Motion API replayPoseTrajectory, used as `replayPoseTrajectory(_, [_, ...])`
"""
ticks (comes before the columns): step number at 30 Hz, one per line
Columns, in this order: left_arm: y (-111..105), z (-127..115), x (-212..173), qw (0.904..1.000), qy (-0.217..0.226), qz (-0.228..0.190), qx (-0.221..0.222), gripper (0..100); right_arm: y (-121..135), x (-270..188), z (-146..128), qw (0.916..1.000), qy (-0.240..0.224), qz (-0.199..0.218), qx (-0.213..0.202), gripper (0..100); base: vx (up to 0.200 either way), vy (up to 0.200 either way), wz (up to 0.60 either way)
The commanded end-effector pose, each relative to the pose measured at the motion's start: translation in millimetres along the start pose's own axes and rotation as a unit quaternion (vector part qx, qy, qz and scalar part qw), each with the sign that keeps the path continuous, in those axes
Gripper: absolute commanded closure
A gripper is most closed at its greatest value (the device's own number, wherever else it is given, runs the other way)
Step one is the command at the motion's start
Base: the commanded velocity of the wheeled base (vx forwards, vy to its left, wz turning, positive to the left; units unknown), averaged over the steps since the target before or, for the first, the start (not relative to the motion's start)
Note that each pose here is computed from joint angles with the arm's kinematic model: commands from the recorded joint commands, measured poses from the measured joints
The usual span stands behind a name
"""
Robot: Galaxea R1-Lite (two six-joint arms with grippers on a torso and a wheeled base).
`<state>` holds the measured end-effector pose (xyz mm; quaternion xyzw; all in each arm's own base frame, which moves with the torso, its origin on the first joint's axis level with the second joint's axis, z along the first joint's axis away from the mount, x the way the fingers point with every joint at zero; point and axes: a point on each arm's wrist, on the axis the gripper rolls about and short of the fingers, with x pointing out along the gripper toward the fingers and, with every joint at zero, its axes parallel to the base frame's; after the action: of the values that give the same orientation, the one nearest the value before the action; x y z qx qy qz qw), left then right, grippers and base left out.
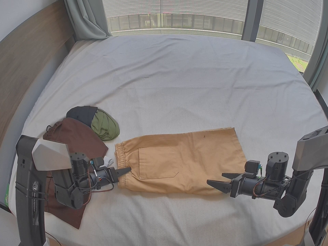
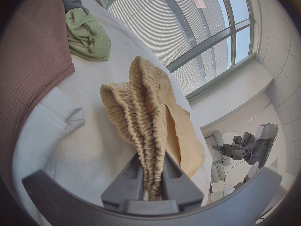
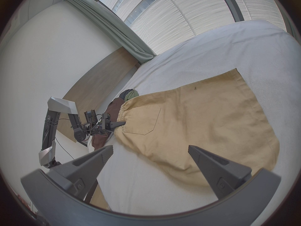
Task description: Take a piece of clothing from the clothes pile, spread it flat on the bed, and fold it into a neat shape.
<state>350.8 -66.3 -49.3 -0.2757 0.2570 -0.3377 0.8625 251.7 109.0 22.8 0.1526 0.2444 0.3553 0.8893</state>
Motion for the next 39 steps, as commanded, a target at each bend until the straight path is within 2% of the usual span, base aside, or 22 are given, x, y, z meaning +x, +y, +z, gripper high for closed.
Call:
replayPoseTrajectory(1, [-3.1, 5.7, -1.8, 0.9999, -0.008, -0.003, 0.006, 100, -0.5, 0.7, -1.2, 1.0, 0.002, 0.0, 0.001, 0, 0.0, 0.0, 0.0])
replayPoseTrajectory(15, [-13.8, 18.9, -12.1, 0.9996, -0.016, -0.019, 0.014, 100, -6.4, 4.5, -9.8, 0.9998, 0.018, -0.008, -0.007, 0, 0.0, 0.0, 0.0])
replayPoseTrajectory(28, [-3.1, 29.3, -29.6, 0.9993, -0.018, -0.032, 0.009, 100, -6.6, 4.9, -9.8, 0.9998, 0.018, -0.008, -0.007, 0, 0.0, 0.0, 0.0])
replayPoseTrajectory(34, [-8.8, 34.4, -42.1, 0.9988, -0.014, -0.047, 0.009, 100, -6.6, 4.9, -9.8, 0.9998, 0.018, -0.008, -0.007, 0, 0.0, 0.0, 0.0])
replayPoseTrajectory(39, [-4.6, 37.7, -50.4, 0.9987, -0.017, -0.048, 0.005, 100, -6.6, 4.9, -9.8, 0.9998, 0.018, -0.008, -0.007, 0, 0.0, 0.0, 0.0])
